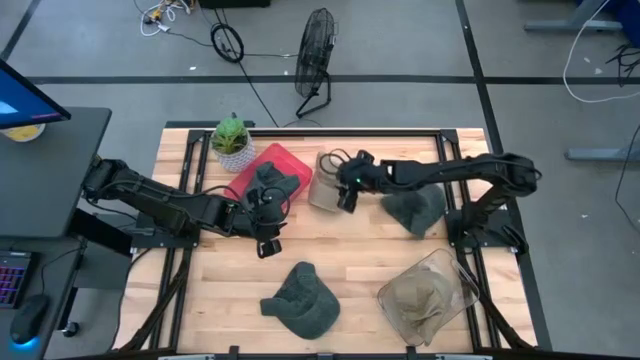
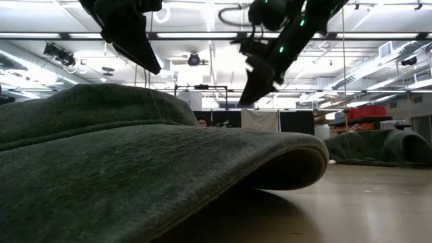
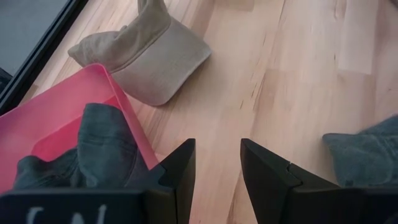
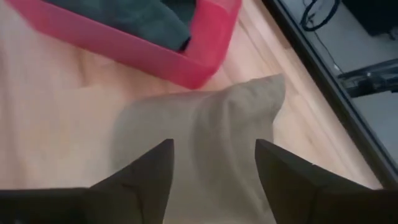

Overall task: Pick & Place hat
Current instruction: Put the gray cap into the transparent bin

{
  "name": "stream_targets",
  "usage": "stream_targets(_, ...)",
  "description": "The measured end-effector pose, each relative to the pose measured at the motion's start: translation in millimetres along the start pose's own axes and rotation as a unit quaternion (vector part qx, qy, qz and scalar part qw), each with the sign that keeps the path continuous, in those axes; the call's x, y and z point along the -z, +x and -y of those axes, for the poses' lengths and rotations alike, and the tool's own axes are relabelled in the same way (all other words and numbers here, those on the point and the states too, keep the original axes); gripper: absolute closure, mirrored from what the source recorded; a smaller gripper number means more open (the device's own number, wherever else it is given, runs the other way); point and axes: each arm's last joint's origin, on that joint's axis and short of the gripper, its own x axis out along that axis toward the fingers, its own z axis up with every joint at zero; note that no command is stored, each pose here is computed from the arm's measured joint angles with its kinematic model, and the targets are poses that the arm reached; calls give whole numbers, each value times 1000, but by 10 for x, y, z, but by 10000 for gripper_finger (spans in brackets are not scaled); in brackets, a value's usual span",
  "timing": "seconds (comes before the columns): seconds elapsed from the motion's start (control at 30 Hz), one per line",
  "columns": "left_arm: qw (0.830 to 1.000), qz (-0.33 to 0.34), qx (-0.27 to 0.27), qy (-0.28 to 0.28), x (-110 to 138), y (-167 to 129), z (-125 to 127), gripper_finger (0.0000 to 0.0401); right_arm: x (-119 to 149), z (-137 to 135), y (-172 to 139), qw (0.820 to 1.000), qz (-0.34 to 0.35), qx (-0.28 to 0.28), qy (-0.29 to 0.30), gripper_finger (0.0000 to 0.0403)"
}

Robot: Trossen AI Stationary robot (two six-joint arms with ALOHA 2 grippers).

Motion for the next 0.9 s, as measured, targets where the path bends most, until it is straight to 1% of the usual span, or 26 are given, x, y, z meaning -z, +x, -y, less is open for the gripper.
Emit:
stream_targets(0.13, 1000, 0, 0, 0, 0, 0, 0, 270, 42, 117, 205, 1000, -10, 0, 13, 170)
stream_targets(0.23, 1000, 0, 0, 0, -1, 0, 0, 270, 104, 134, 375, 999, -28, -12, 17, 170)
stream_targets(0.37, 1000, 1, 0, 0, -3, 1, 0, 270, 224, 129, 630, 998, -57, 2, 21, 169)
stream_targets(0.53, 1000, 2, 0, -1, -4, 1, 0, 270, 301, 98, 830, 996, -65, 12, 63, 175)
stream_targets(0.6, 1000, 2, 0, -1, -4, 1, 0, 270, 308, 89, 841, 995, -67, 5, 69, 197)
stream_targets(0.67, 1000, 2, 0, -1, -4, 1, 0, 270, 304, 70, 833, 995, -67, -9, 69, 239)
stream_targets(0.8, 1000, 1, 0, -1, -4, 1, -1, 270, 281, 43, 746, 995, -68, -29, 66, 367)
stream_targets(0.83, 1000, 1, 0, -1, -4, 1, -1, 270, 274, 33, 706, 995, -70, -31, 64, 383)
stream_targets(0.9, 1000, 1, 0, -1, -4, 1, -1, 270, 239, 23, 587, 995, -67, -36, 66, 385)
